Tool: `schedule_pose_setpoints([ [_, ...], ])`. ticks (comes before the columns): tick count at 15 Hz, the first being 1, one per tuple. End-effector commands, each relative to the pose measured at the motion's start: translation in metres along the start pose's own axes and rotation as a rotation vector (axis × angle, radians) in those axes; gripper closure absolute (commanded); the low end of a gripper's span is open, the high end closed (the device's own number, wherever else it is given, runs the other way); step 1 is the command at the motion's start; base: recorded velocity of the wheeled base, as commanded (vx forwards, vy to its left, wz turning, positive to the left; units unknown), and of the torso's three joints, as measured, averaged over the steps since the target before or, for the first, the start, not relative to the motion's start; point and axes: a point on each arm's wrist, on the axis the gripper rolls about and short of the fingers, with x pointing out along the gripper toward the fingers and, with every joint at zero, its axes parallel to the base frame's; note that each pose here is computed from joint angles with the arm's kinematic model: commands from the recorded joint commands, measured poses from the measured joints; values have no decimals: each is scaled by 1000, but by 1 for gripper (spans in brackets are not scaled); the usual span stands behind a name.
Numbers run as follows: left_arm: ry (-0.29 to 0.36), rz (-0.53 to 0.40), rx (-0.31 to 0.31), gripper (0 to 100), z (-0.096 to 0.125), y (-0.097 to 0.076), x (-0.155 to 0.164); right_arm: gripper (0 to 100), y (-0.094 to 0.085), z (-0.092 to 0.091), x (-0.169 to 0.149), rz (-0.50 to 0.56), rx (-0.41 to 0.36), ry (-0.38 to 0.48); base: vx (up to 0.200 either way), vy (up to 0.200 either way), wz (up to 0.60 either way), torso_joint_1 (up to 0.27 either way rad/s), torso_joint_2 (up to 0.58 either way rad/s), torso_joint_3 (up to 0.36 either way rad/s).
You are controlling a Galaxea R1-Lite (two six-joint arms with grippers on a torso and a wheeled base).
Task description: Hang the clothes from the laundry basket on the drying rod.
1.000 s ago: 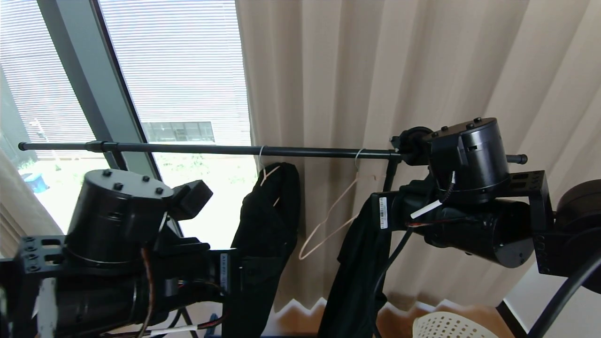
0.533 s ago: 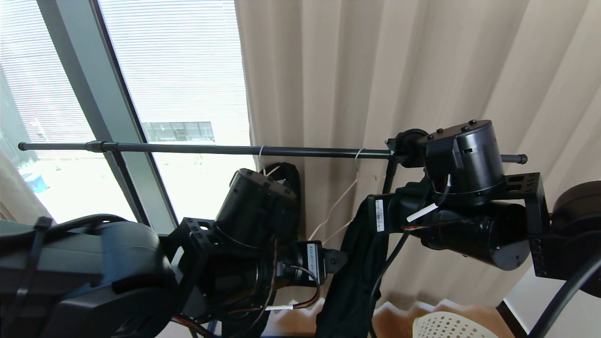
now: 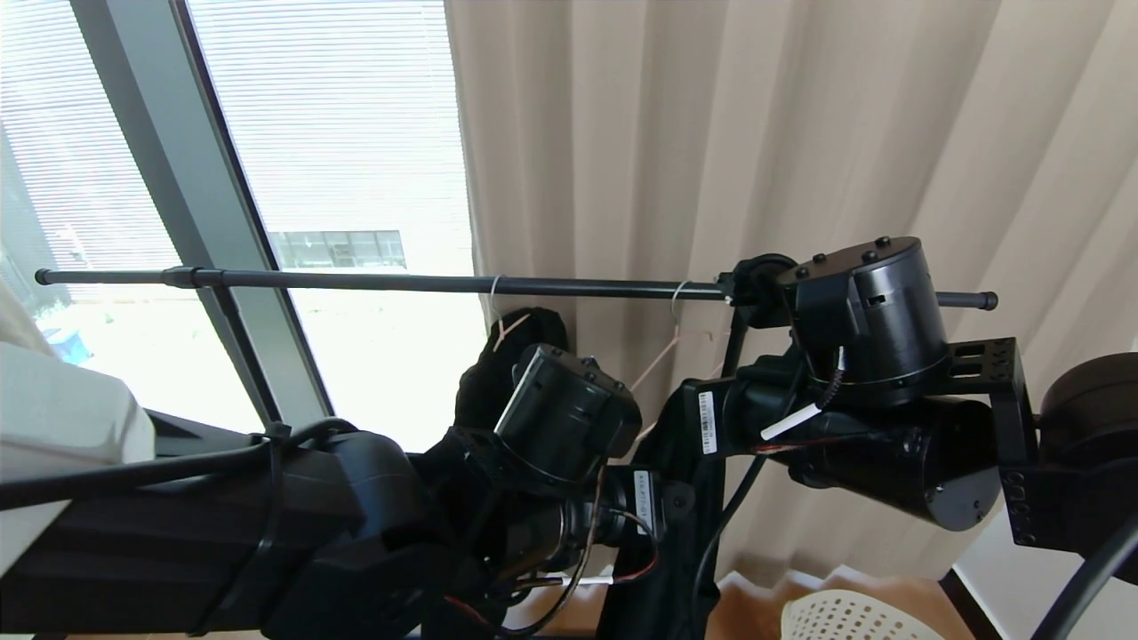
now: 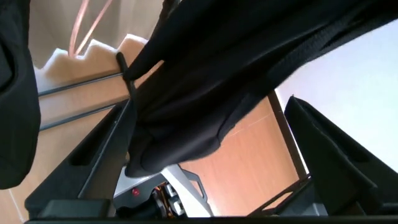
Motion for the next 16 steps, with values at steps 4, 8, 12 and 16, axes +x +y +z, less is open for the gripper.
schedule_pose_setpoints([
  [4, -21, 82, -6, 0, -1, 4, 20, 100, -1, 2, -4, 1, 4, -13, 0, 0, 0, 0, 0, 0],
  [8, -45, 147, 4, 0, -2, 4, 38, 100, -2, 5, -9, 5, 11, -26, 0, 0, 0, 0, 0, 0],
  [12, -20, 192, 22, 0, -13, 8, 52, 100, -4, 12, -20, 16, 22, -59, 0, 0, 0, 0, 0, 0],
  [16, 15, 218, 48, 0, -28, 7, 61, 100, -7, 17, -26, 19, 29, -77, 0, 0, 0, 0, 0, 0],
])
